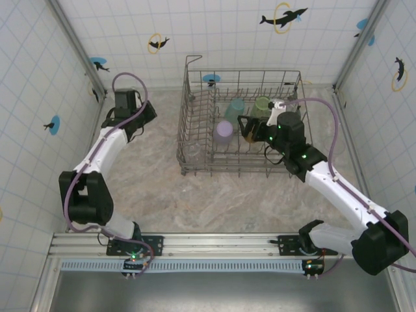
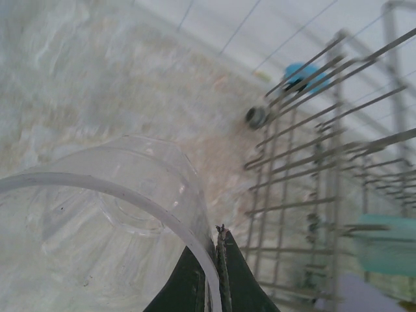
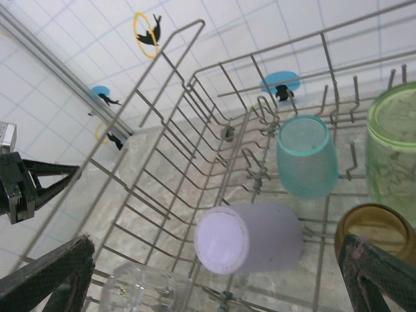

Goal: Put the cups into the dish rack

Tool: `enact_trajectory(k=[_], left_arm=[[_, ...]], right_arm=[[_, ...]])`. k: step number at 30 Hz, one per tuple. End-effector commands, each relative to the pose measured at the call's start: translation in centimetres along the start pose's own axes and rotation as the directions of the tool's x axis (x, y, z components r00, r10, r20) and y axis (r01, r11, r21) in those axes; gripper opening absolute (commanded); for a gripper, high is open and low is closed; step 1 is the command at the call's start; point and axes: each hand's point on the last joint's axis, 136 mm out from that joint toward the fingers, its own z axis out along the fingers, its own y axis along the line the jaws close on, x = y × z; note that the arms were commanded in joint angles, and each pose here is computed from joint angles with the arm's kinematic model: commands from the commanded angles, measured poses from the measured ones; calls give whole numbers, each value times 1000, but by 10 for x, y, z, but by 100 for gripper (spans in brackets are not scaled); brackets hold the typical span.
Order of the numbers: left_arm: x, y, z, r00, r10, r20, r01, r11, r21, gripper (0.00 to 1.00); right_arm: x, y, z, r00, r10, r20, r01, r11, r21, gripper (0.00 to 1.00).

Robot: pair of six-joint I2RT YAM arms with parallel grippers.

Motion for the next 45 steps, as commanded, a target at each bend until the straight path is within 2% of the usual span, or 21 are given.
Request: enact_trajectory(k=[1,6,11,20,24,30,34,45], left_arm=[[-46,-41,-37,988,13,157,-35,990,140,0],[-55,-77,-57,986,-9,164,-43,950,311,0],[-57,-114,-74,990,-63,128,-11,860,510,0],[-59,-138,-95,992,-90,85,17,779,627,0],[-50,-152,-100,995,-101,-6,75,694,716,0],[-46,-167,-115,995,-76,-61,94,621,778,0],[-41,-171,-119,992,-70,-102,124,582,803,0],[-20,-184,-114,980,-21,-199,180,523,833,0]], right_arm=[[-11,11,-1,1000,21,6,-21,999,-36,100],[-22,28,-4,999,48,0,-48,995,-86,100],[-27,42,-6,998,66,-9,-67,987,-145,100],[-23,53,0,996,77,-39,-84,975,-207,100],[-28,60,4,994,94,-56,-106,961,-255,100],[-36,70,10,992,112,-60,-125,936,-328,100],[-32,83,13,987,115,-113,-152,897,-415,100],[-38,96,23,978,165,-127,-207,838,-504,100]])
